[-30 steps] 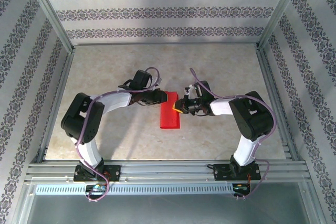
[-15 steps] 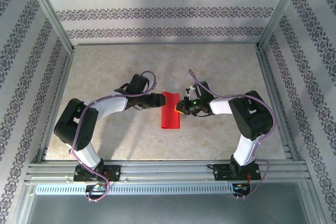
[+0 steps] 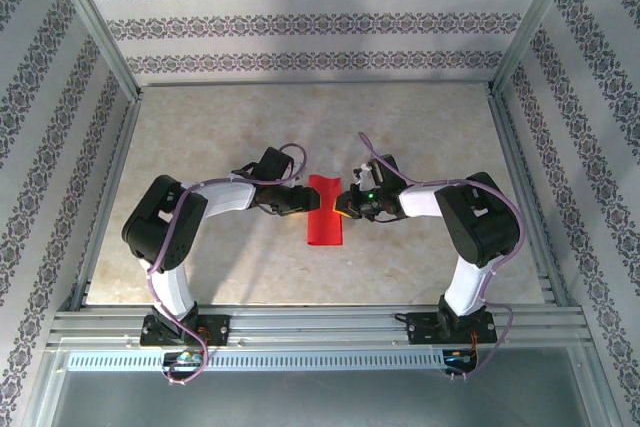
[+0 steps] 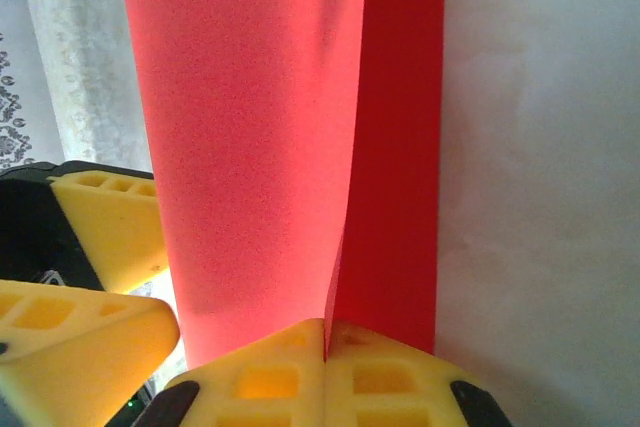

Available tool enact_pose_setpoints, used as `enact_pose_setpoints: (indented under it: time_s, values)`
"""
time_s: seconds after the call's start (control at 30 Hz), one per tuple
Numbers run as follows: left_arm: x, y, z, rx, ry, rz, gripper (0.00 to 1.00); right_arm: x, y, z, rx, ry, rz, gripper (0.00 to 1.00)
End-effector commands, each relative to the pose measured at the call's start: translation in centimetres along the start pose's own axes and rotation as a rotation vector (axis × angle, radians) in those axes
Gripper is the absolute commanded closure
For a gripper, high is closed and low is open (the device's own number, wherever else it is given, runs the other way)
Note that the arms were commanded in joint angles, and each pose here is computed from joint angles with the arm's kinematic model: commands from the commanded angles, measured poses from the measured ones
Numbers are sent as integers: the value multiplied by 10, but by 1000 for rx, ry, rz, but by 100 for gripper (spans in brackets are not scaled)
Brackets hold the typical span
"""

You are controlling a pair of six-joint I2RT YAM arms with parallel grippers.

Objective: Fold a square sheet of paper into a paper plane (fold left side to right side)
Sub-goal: First fold in half a square sheet of paper at the center of the table.

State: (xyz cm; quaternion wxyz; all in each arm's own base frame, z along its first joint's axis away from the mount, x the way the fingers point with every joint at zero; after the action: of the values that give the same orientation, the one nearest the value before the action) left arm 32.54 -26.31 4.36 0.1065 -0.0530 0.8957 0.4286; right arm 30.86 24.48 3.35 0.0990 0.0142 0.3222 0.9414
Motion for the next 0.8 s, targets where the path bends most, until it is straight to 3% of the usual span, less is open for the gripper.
enact_pose_setpoints:
  time_s: [0.0, 0.43, 0.77]
  values:
    - [5, -6, -5, -4, 4, 34, 43, -1, -5, 3, 11, 29, 3, 96]
    - [22, -23, 18, -155, 37, 114, 51, -4, 4, 9, 12, 49, -15, 81]
    - [31, -33, 25, -240, 31, 158, 52, -14, 51, 0, 112, 72, -127, 70]
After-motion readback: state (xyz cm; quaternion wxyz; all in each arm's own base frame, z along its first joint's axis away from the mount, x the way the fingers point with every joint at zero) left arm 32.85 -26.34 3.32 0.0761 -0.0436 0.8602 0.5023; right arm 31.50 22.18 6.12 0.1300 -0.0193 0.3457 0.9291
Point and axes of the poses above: each hand's point on the last joint's axis, 136 mm out from that joint toward the fingers, its own y axis back along the fingers, its own z axis along the line the jaws close on, x = y × z, the point moved 1 cm from there along y, back along the fingers, and after that the axes turned 2 degrees about -y, right-handed, at the moved point
